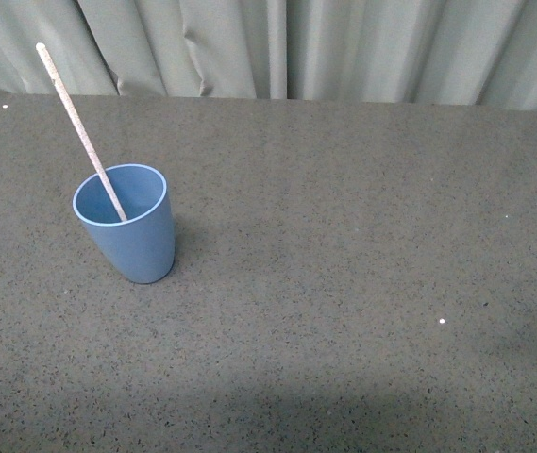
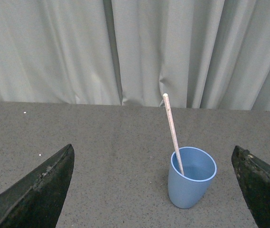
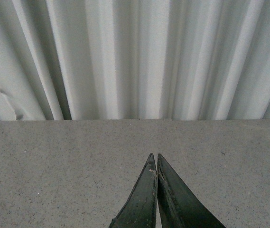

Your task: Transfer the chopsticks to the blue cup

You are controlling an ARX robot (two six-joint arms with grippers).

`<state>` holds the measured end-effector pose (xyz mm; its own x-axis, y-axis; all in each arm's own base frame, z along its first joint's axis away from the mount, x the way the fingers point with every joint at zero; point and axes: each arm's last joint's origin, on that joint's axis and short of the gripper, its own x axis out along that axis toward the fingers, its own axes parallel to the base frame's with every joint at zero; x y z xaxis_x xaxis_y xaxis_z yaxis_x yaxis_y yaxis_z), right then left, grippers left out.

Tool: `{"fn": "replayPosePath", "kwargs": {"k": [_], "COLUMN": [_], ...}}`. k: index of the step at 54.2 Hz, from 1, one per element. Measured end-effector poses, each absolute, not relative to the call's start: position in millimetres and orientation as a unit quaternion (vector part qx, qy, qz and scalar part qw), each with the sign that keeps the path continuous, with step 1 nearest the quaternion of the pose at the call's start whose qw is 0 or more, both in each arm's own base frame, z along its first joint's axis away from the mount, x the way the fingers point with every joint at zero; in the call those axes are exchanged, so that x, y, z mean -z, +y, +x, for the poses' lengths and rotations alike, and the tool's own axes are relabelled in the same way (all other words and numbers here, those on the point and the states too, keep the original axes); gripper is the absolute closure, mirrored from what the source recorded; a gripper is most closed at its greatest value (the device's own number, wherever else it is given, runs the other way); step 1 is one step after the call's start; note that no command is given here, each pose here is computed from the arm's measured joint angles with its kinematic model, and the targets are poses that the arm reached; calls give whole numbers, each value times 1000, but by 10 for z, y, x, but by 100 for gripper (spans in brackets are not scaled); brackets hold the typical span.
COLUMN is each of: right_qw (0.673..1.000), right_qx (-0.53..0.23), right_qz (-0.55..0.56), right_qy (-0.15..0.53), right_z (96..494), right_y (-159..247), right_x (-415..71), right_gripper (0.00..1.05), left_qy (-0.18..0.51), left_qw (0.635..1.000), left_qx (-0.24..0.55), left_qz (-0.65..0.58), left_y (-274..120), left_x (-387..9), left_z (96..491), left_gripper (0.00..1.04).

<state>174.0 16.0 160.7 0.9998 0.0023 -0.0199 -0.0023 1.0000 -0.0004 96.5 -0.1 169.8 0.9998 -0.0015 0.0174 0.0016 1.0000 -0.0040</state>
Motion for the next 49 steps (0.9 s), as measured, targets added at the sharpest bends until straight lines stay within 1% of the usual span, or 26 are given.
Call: {"fn": "replayPosePath", "kwargs": {"k": [9,11,17,49], "right_qw": [1000,1000,1000,1000], "right_qx": [-3,-13,2,-1], "right_qz": [0,0,1,1], "right_qy": [9,9,9,-2], "right_z": [1625,1588,1504,1252], "right_y": [116,68,3,3], "right_x": [-1614,-1615,-1615,-1673], "right_gripper": [104,104,104,104], "left_qy": [-9,-9,-9,-9], "left_qw": [1000,1000,1000,1000], "left_qx": [1,1,1,1], "left_qz": [-2,-2,-2,-2], "left_y": [-1,-1,-1,-1], "left_x": [-1698,-1698,-1698,-1698], "left_z": [965,965,965,965], "left_gripper": [7,7,7,7]}}
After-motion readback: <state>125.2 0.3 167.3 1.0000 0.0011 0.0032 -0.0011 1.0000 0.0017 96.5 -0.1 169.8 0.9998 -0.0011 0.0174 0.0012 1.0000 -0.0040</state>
